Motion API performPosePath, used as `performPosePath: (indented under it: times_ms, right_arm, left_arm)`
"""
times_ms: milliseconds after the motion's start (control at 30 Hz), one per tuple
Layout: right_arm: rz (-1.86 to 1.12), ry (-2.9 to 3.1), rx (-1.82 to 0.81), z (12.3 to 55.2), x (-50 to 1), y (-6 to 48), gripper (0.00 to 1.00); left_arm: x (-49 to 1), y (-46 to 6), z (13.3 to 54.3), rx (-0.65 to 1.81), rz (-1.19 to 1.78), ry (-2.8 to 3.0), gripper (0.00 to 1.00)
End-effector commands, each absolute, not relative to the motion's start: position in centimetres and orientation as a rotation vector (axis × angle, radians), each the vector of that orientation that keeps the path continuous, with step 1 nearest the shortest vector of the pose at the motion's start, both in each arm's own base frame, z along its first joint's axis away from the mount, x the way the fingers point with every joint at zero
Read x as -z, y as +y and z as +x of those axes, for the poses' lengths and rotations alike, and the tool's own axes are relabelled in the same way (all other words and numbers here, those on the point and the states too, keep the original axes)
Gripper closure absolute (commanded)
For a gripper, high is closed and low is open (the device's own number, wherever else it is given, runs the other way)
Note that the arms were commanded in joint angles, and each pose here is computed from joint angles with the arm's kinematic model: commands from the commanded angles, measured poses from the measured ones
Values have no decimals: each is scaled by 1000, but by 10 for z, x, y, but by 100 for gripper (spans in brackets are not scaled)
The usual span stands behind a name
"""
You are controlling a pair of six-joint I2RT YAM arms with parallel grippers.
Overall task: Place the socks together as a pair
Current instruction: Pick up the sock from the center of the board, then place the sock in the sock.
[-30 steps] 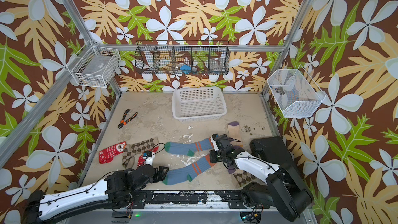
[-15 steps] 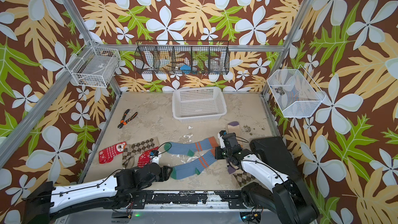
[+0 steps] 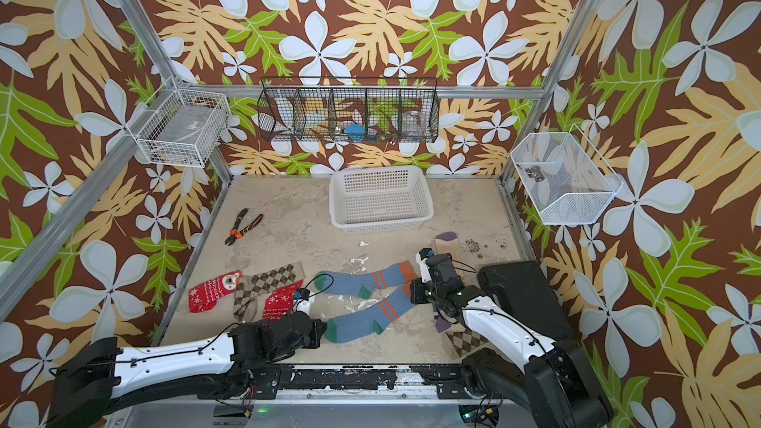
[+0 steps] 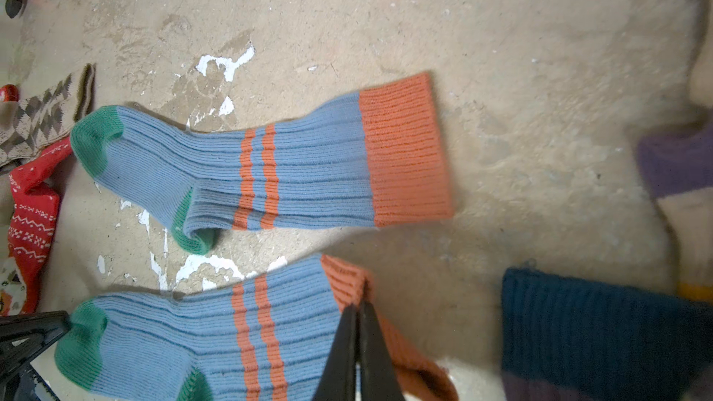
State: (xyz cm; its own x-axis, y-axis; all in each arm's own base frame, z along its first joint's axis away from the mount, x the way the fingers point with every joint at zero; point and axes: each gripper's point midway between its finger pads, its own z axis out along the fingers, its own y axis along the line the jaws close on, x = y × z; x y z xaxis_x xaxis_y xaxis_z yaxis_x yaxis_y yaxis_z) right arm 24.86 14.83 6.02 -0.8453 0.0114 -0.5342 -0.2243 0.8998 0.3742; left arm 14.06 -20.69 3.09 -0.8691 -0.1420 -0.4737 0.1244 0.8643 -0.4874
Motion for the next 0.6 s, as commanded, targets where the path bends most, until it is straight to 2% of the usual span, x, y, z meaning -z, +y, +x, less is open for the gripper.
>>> performPosePath:
  times_ms: [0, 100, 233, 567]
  right_arm:
    - [-174, 2496, -603, 250, -67, 152, 100]
    - [-178, 2483, -612, 251, -73, 153, 100]
    - [-193, 2430, -642, 257, -99, 158, 100]
    - [-246, 2328, -664, 276, -152, 168, 100]
  left_arm:
    - [-33, -218, 142, 756, 0, 2511, 100]
    - [-40, -218, 148, 714, 18, 2492, 100]
    - [-80, -211, 178, 610, 26, 2390, 100]
    - [-151, -205, 249, 623, 29, 2251, 100]
